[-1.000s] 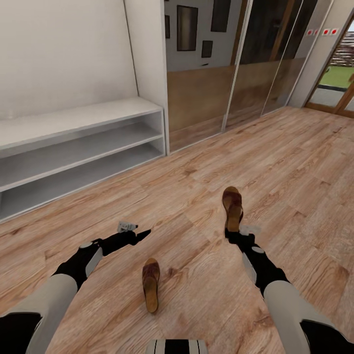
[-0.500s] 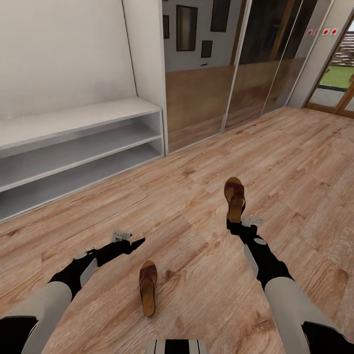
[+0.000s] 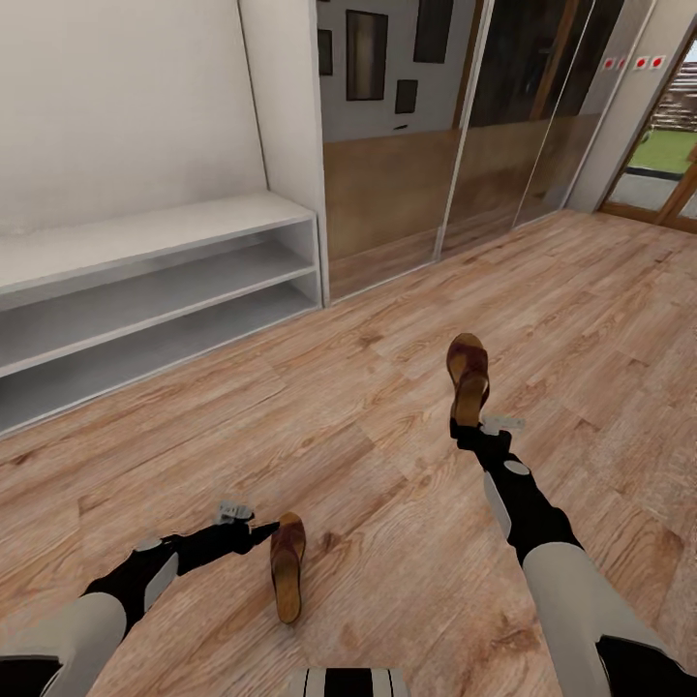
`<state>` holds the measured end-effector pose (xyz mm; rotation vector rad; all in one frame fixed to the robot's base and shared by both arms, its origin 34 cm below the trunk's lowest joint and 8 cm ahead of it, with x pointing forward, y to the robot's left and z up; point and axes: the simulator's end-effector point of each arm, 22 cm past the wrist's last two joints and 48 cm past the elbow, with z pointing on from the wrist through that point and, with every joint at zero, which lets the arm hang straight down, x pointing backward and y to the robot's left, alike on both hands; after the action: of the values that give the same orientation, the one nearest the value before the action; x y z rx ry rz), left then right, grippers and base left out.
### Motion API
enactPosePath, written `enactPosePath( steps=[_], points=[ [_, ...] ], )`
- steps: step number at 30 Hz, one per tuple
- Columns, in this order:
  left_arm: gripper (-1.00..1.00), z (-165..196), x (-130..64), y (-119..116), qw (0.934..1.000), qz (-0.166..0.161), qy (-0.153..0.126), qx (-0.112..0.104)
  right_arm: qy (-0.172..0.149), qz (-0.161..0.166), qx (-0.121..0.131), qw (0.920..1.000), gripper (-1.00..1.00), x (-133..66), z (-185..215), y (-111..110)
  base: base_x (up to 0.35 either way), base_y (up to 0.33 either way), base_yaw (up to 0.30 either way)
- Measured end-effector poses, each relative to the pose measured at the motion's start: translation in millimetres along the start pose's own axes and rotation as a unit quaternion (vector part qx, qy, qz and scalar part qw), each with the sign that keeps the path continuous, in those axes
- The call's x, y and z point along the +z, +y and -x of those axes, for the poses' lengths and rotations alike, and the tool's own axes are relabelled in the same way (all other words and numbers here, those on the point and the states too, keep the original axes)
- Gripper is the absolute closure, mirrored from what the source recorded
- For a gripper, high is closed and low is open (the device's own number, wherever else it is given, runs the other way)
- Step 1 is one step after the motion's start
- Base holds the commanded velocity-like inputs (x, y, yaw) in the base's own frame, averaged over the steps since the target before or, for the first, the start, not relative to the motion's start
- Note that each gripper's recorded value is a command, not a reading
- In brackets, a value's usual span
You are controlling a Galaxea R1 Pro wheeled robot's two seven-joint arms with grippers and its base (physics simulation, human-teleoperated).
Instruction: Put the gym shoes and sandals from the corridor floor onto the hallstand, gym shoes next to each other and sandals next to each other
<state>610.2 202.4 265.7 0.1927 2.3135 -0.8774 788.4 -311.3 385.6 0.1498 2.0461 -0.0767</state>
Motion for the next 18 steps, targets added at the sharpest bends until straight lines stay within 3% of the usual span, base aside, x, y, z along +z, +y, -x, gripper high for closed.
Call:
enactPosePath(
  steps=[4,11,13,18],
  points=[
    [-1.0,-25.2,-3.8,-2.7,0.9997,-0.005,0.016,-0.016,-0.011,-0.001,0.0,0.9999,1.0,-0.3,10.9,-0.9,0.0,-0.187,0.0],
    [-1.0,-53.0,-9.6,-4.0,0.9991,-0.003,0.031,-0.029,-0.031,-0.002,0.0,0.9995,1.0,-1.4,29.9,-2.4,0.0,-0.033,0.0],
    [-1.0,-126.8,-28.3,-11.6,0.9955,0.001,0.072,-0.062,-0.034,-0.003,0.0,0.9994,1.0,-1.5,32.8,-2.5,0.0,-0.003,0.0],
    [-1.0,-118.8,-26.2,-10.3,0.996,0.001,0.066,-0.059,-0.034,-0.003,0.0,0.9994,1.0,-1.6,33.0,-2.6,-0.052,-0.001,0.0]
  ],
)
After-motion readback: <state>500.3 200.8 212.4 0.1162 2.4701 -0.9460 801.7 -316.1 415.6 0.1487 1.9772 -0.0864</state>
